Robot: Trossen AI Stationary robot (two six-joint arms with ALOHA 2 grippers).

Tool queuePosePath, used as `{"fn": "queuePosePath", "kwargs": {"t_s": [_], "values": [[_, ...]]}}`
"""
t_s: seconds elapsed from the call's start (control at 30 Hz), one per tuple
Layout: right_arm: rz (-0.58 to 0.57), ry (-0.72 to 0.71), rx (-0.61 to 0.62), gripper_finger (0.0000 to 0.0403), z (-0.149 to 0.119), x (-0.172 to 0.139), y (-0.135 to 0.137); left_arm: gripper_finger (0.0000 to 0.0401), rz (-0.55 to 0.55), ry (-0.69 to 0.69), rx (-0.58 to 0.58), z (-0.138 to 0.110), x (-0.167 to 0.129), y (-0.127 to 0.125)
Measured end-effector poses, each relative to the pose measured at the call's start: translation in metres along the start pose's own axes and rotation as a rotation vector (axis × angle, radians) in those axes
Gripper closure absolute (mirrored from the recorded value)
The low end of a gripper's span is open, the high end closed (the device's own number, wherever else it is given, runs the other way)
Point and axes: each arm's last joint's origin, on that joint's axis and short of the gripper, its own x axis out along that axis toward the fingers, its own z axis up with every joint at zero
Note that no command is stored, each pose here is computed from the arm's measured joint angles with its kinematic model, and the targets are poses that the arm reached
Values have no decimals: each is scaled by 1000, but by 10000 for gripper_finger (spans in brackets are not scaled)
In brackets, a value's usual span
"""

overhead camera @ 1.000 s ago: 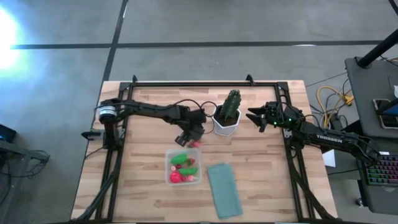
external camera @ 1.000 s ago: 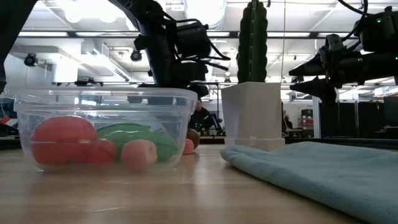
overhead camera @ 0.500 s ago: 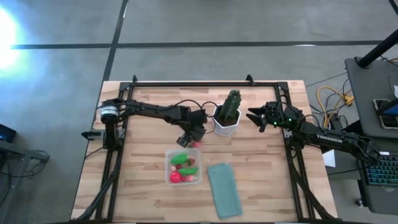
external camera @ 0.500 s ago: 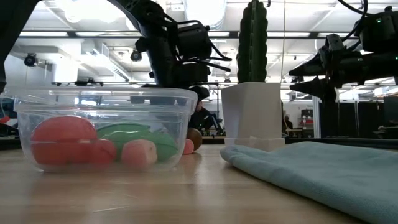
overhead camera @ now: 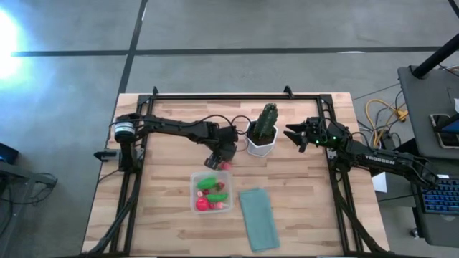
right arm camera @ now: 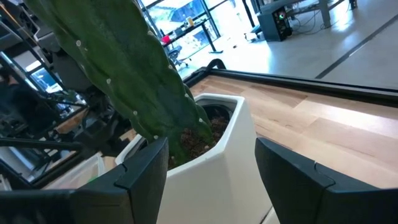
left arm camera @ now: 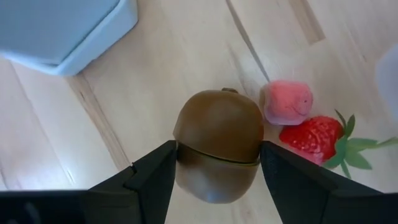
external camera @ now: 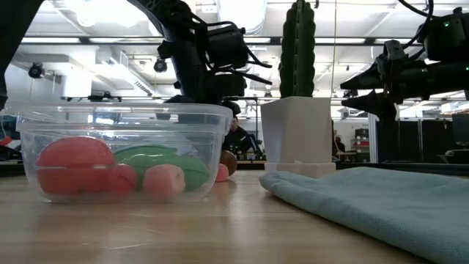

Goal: Pick and placing Produce into tupperware
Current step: Put the kiwi into the transparent bin

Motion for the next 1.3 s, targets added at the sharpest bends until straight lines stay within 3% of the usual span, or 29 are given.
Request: {"fn": "queuePosePath", "kwargs": {"t_s": [0.27, 0.43, 0.7, 1.1, 1.2, 1.3], "values": [[0, 0, 0, 170, 0, 0, 0, 186, 12, 4, -26, 0, -1, 0], [0, 0, 0, 170, 0, 0, 0, 186, 210, 112, 38, 5, -8, 2], [0, 0, 0, 170, 0, 0, 0, 186, 208, -26, -40, 15, -31, 5], [0, 0, 0, 170, 0, 0, 0, 186, 221, -23, -104, 4, -25, 15], [0, 0, 0, 170, 0, 0, 0, 186, 306, 14, -131, -1, -27, 25], [0, 0, 0, 170, 0, 0, 0, 186, 466, 89, -155, -4, -31, 35]]}}
